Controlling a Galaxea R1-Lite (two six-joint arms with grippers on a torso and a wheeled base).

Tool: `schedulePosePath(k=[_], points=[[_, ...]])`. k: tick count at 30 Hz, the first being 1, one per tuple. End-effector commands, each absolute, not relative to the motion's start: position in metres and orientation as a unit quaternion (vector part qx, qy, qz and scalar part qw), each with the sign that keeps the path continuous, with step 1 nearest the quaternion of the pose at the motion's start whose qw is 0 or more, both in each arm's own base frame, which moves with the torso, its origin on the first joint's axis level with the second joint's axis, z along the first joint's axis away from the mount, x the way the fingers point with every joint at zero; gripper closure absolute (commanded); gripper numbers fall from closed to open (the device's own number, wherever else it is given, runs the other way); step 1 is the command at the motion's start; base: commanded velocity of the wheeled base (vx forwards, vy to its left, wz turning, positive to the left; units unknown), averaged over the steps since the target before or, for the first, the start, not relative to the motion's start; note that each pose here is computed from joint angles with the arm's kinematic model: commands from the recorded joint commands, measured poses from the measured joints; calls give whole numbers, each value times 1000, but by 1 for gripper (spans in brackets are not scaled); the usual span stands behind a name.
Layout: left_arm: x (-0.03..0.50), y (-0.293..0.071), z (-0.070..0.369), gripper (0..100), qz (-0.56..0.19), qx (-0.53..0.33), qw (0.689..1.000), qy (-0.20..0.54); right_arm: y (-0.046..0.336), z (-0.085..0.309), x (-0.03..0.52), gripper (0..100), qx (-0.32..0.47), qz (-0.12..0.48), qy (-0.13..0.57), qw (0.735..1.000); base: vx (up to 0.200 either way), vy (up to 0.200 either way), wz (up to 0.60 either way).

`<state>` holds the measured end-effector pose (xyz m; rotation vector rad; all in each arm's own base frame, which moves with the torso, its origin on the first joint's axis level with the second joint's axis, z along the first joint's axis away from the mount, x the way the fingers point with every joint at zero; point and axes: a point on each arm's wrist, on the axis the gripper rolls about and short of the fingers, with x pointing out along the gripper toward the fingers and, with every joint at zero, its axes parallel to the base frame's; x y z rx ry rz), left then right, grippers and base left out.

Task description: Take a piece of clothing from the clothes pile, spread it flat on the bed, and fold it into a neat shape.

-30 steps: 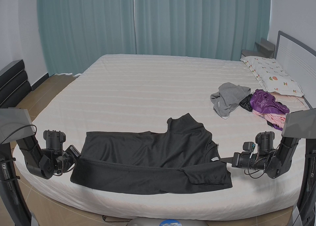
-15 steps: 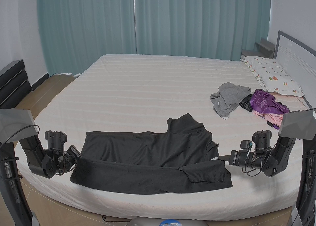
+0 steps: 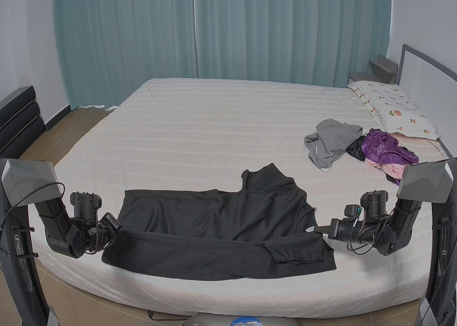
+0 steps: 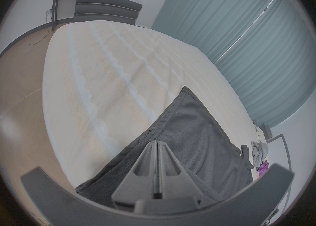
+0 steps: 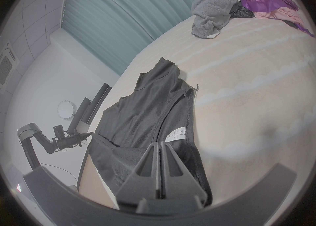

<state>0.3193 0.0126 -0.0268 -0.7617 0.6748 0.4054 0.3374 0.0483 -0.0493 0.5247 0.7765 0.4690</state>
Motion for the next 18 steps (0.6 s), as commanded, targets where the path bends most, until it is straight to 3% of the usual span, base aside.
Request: schedulePosePath(k=[1, 5, 6, 8, 9, 18], points=[[319, 12, -33, 100, 196, -360, 851, 328, 51, -55, 338, 100, 249, 225, 377, 863, 0, 0, 0], [319, 12, -33, 100, 195, -360, 851, 328, 54, -60, 338, 100, 244, 216, 381, 865, 0, 0, 0], [319, 12, -33, 0, 195, -361, 851, 328, 55, -60, 338, 100, 244, 216, 381, 865, 0, 0, 0], [319, 12, -33, 0, 195, -361, 851, 328, 56, -60, 338, 100, 243, 217, 381, 865, 0, 0, 0], [319, 12, -33, 0, 195, -361, 851, 328, 56, -60, 338, 0, 243, 217, 381, 865, 0, 0, 0], [314, 13, -29, 0, 195, -370, 848, 327, 55, -16, 318, 0, 296, 207, 364, 859, 0, 0, 0]])
